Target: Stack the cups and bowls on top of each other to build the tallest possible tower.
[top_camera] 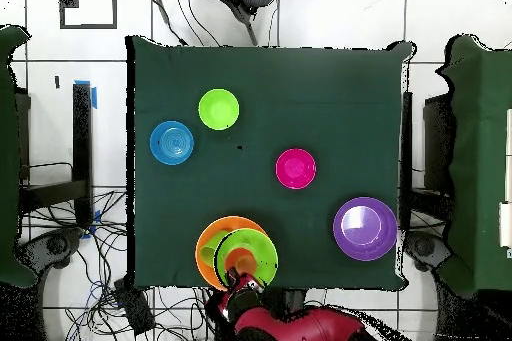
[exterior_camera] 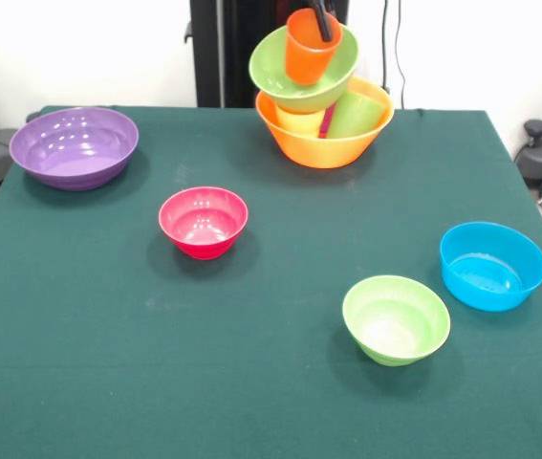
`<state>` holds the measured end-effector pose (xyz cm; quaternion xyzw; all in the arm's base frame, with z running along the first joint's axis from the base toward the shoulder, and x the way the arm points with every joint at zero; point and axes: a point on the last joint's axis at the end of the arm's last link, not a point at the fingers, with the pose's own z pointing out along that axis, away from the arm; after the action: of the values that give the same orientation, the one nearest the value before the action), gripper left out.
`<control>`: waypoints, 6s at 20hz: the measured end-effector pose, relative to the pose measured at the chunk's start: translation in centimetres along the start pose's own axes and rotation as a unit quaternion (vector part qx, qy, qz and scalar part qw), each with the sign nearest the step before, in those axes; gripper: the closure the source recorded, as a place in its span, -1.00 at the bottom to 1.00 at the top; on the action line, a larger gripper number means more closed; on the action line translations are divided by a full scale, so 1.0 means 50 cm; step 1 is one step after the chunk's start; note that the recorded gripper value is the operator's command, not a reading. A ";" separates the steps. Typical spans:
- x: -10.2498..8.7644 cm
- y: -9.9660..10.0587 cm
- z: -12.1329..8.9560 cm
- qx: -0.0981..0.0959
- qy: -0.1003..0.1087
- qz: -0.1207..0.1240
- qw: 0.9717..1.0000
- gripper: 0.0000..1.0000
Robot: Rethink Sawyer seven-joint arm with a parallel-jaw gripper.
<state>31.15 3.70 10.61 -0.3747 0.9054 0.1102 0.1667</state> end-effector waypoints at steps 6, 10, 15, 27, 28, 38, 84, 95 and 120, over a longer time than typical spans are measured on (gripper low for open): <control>0.002 0.022 0.010 -0.005 0.003 0.002 1.000 1.00; 0.000 0.029 0.013 -0.005 0.003 0.000 1.000 1.00; 0.000 0.030 0.013 -0.004 0.004 0.000 1.000 1.00; 0.005 0.036 0.012 -0.001 0.012 0.000 1.000 1.00; 0.004 0.035 0.011 0.000 0.012 -0.002 1.000 1.00; 0.001 0.028 0.005 0.012 0.014 -0.008 1.000 1.00; -0.023 0.040 0.003 0.058 -0.013 -0.041 0.997 -1.00; -0.024 0.040 0.001 0.062 -0.012 -0.045 0.997 -1.00; -0.092 -0.115 -0.088 0.144 -0.049 -0.047 0.987 -1.00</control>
<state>37.33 1.23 15.98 -0.3833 0.8836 -0.0114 0.2686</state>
